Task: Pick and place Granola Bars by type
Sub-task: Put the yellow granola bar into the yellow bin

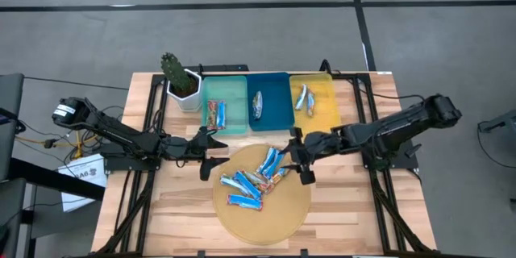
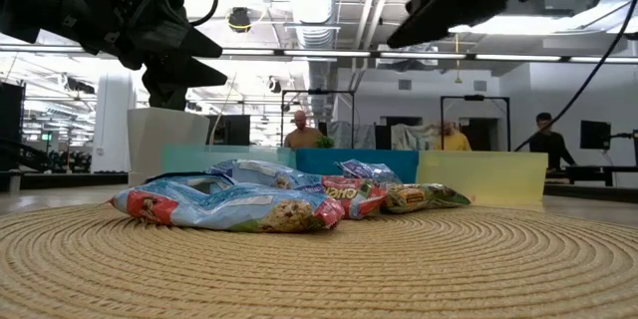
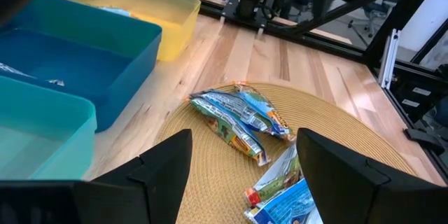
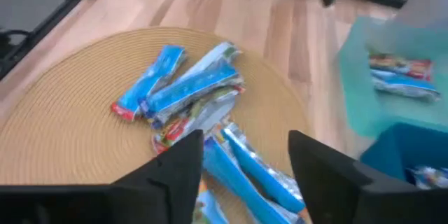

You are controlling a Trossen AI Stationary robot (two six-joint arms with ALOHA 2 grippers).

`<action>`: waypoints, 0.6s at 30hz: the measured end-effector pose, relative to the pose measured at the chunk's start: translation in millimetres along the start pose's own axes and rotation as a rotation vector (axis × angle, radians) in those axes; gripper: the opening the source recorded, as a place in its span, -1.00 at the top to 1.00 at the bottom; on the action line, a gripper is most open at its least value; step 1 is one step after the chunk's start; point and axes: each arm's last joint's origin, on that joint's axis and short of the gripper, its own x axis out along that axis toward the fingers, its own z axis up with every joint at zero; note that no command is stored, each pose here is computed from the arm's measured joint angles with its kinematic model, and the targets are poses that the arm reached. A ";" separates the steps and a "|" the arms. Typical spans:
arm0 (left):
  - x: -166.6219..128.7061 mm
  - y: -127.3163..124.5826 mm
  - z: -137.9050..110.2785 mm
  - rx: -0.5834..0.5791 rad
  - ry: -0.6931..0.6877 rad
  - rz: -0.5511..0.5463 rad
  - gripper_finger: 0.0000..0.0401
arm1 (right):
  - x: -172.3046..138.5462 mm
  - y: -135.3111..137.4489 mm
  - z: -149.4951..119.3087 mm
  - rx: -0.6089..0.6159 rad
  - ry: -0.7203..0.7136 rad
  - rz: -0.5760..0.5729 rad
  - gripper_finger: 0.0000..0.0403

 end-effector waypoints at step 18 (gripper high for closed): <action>0.0 -0.3 0.9 -0.005 -0.009 -0.003 -0.24 | 39.7 26.8 -38.1 -0.088 0.310 0.099 -0.03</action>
